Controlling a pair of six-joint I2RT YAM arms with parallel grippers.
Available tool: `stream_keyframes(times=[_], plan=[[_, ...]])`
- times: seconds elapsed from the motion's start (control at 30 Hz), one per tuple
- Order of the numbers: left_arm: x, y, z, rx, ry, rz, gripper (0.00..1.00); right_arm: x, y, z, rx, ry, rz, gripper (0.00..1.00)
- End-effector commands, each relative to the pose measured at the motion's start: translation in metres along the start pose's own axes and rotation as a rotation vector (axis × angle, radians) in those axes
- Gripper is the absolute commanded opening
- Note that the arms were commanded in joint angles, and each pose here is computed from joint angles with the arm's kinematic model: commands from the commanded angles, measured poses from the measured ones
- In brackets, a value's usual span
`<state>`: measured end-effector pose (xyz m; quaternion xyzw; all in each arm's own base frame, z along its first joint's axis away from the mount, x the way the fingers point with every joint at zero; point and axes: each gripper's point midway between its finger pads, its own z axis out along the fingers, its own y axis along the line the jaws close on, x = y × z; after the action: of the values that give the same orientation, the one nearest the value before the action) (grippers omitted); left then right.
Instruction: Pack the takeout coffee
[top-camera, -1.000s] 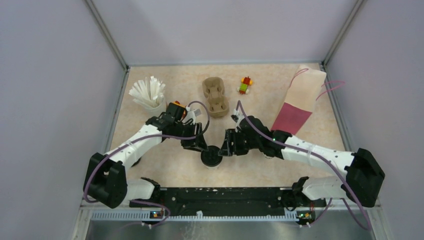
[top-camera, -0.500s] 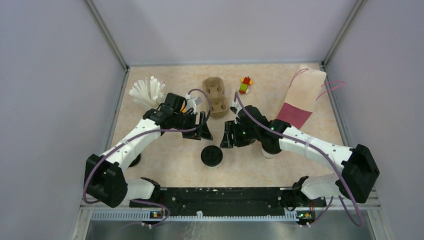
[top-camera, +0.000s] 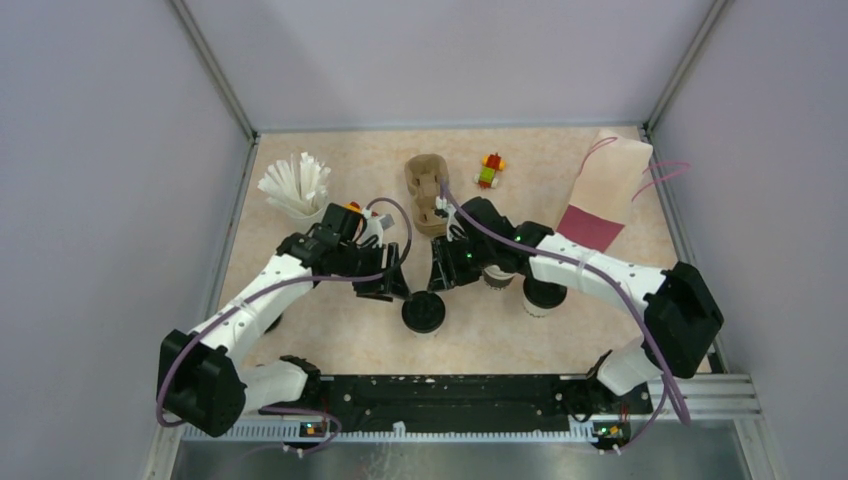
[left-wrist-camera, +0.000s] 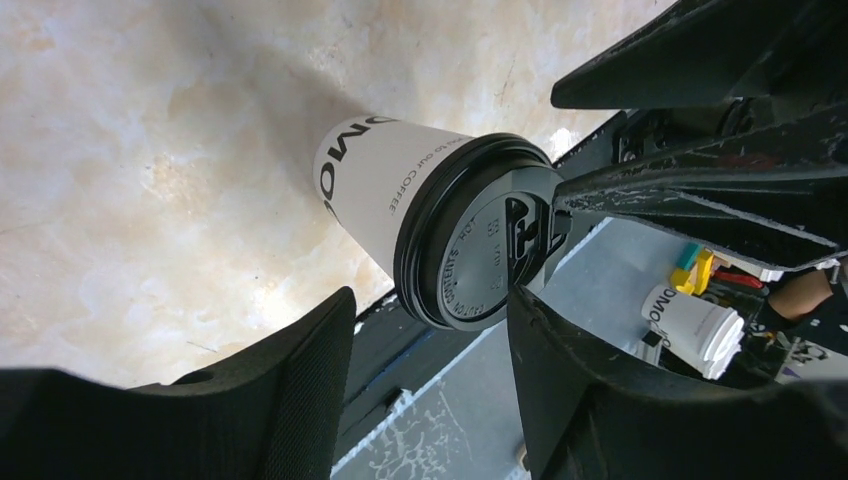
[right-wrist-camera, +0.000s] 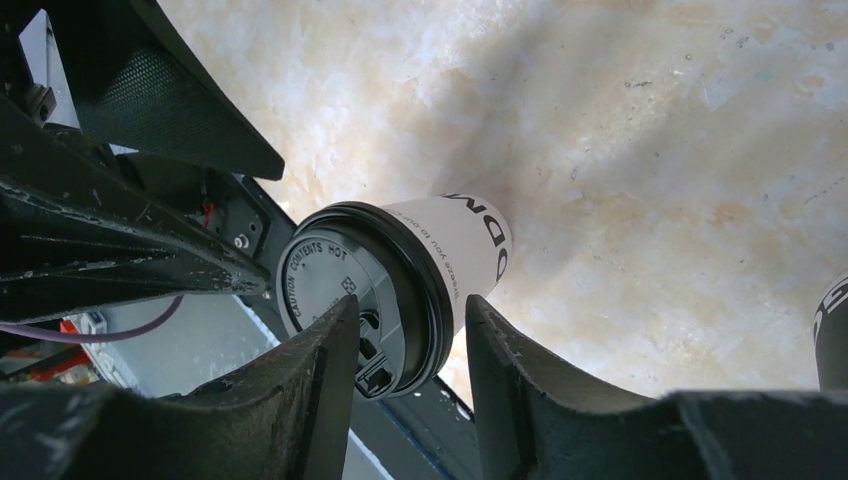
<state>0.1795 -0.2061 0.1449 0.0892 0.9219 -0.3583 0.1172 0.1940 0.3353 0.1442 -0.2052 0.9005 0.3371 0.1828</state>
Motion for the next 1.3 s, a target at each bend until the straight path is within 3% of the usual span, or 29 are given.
stream_keyframes(times=[0.0, 0.4, 0.6, 0.77, 0.87, 0.97, 1.0, 1.1, 1.17, 1.27], plan=[[-0.001, -0.008, 0.003, 0.058, -0.012, -0.010, 0.63, -0.017, 0.009, -0.003, -0.053, -0.033, -0.038, 0.43], [0.036, 0.045, 0.030, -0.101, 0.120, -0.116, 0.51, 0.024, -0.041, 0.021, 0.044, 0.034, 0.022, 0.34], [0.038, 0.056, 0.033, -0.155, 0.147, -0.127, 0.44, 0.042, -0.055, 0.022, 0.052, 0.028, 0.039, 0.33], [0.035, 0.049, 0.029, -0.135, 0.134, -0.117, 0.44, 0.037, -0.053, 0.020, 0.048, 0.008, 0.035, 0.37], [0.008, 0.022, 0.014, -0.081, 0.072, -0.069, 0.52, -0.001, -0.033, 0.001, 0.055, -0.034, -0.027, 0.50], [-0.025, 0.012, -0.007, -0.145, -0.049, -0.061, 0.73, -0.042, -0.019, -0.026, 0.121, -0.097, -0.072, 0.63], [-0.036, 0.010, -0.015, -0.169, -0.089, -0.075, 0.74, -0.050, -0.017, -0.032, 0.137, -0.111, -0.072, 0.69], [-0.063, 0.007, -0.039, -0.244, -0.213, -0.069, 0.82, -0.055, -0.009, -0.039, 0.138, -0.109, -0.058, 0.78], [-0.077, 0.009, -0.061, -0.318, -0.308, -0.052, 0.98, -0.052, -0.005, -0.040, 0.152, -0.106, -0.053, 0.81], [-0.095, 0.010, -0.095, -0.405, -0.473, -0.023, 0.99, -0.043, -0.003, -0.041, 0.200, -0.083, -0.053, 0.84]])
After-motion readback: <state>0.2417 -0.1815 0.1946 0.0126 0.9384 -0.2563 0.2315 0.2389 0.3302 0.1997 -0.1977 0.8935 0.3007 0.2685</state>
